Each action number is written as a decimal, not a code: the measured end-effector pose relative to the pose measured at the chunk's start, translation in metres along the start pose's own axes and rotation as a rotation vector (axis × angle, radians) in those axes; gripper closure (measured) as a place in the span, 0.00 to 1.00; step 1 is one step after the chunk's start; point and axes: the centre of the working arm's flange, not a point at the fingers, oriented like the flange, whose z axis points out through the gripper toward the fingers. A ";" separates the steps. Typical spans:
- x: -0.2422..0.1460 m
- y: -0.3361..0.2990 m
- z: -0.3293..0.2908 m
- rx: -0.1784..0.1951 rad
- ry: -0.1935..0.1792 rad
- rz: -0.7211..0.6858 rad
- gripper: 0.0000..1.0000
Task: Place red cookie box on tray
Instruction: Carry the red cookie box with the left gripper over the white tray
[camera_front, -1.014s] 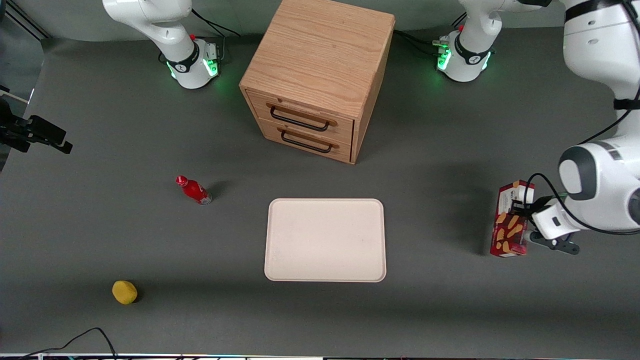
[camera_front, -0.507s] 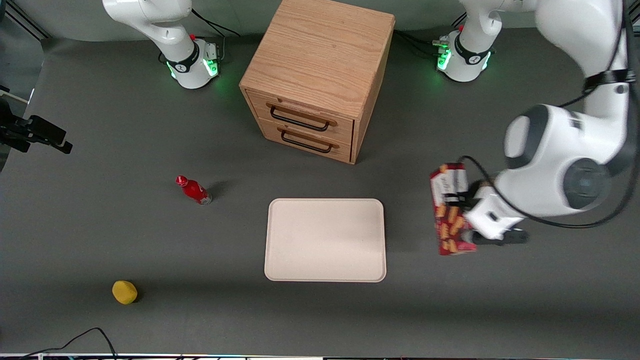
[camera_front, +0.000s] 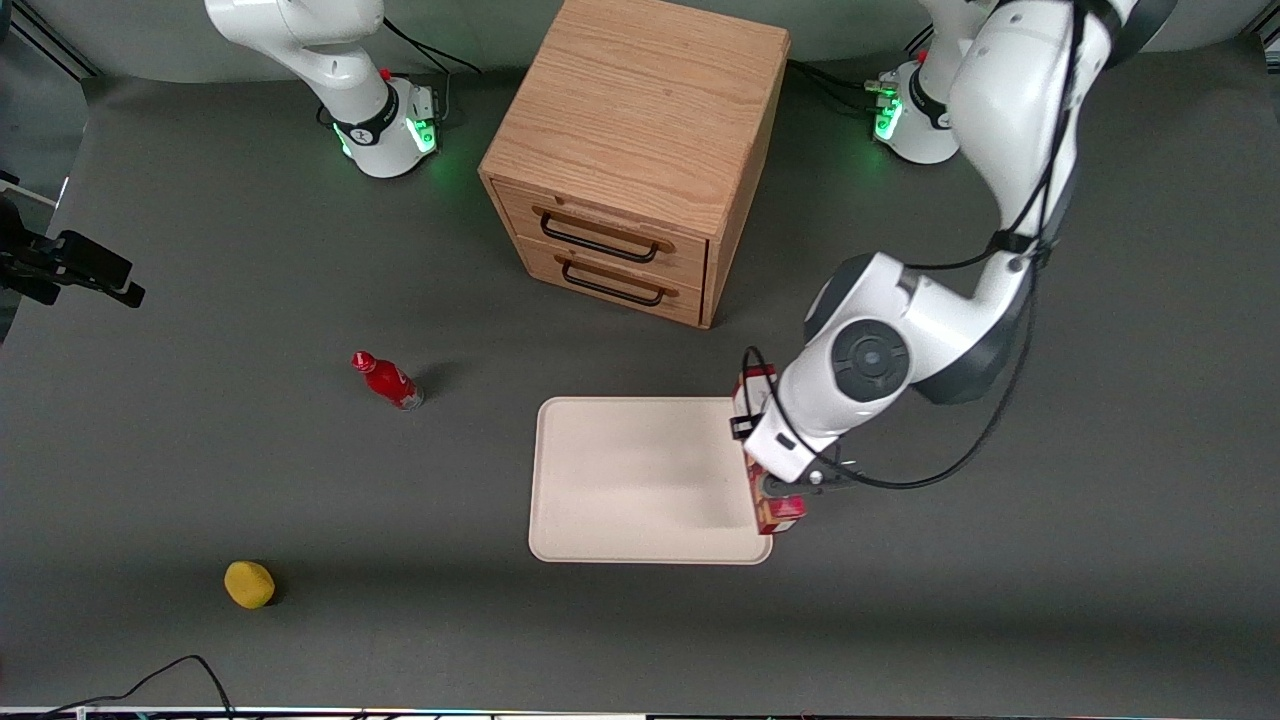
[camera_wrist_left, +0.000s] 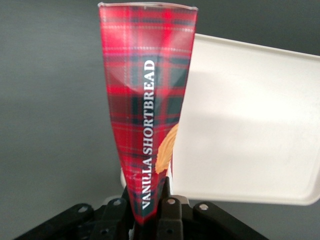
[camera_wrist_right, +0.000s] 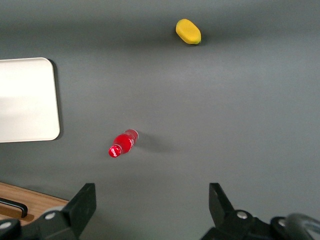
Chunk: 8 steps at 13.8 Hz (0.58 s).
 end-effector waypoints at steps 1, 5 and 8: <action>0.004 0.001 0.020 -0.015 0.013 0.002 0.78; 0.013 -0.002 0.077 -0.009 0.047 0.031 0.78; 0.012 0.002 0.075 0.020 0.064 0.065 0.78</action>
